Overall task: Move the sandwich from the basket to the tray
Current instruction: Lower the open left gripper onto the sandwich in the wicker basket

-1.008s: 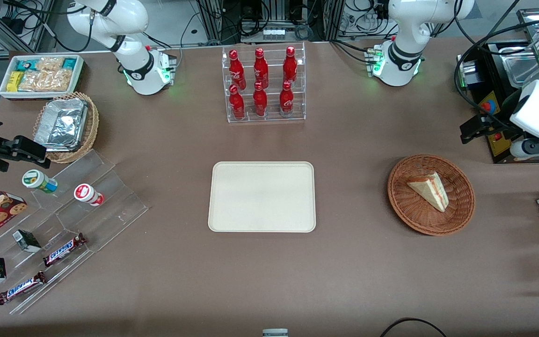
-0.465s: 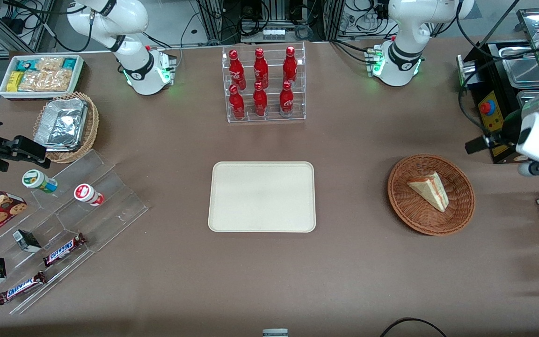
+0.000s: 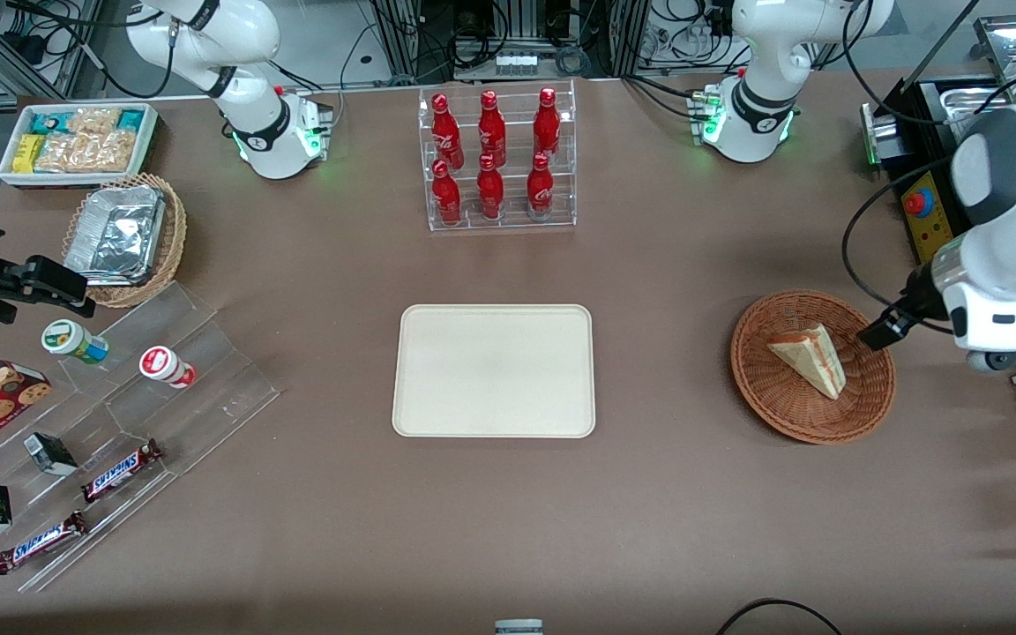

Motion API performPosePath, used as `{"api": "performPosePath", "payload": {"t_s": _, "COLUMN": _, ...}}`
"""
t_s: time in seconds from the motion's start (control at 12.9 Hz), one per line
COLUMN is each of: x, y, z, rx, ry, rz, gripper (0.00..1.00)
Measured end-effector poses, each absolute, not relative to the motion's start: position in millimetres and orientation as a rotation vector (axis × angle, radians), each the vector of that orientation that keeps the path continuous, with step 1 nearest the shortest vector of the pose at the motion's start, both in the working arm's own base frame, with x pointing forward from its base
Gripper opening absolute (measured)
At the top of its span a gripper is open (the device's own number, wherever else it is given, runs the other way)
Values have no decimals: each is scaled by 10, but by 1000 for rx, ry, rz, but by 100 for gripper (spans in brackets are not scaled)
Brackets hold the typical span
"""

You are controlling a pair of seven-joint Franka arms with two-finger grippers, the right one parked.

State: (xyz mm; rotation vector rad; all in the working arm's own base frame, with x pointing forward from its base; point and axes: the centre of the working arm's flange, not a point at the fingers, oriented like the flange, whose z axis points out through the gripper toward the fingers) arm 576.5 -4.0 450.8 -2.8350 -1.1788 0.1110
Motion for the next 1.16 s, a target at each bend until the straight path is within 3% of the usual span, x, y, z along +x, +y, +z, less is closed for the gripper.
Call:
{"api": "performPosePath", "payload": {"t_s": 0.54, "x": 5770, "y": 45, "z": 3493, "rx": -2757, "ry": -1369, "rz": 120, "gripper": 100}}
{"api": "performPosePath", "payload": {"t_s": 0.93, "x": 5716, "y": 17, "z": 2729, "rx": -2727, "ry": -1343, "rz": 218, "gripper": 100}}
{"api": "performPosePath", "payload": {"t_s": 1.16, "x": 5577, "y": 27, "z": 2334, "rx": -2744, "ry": -1352, "rz": 172, "gripper": 100}}
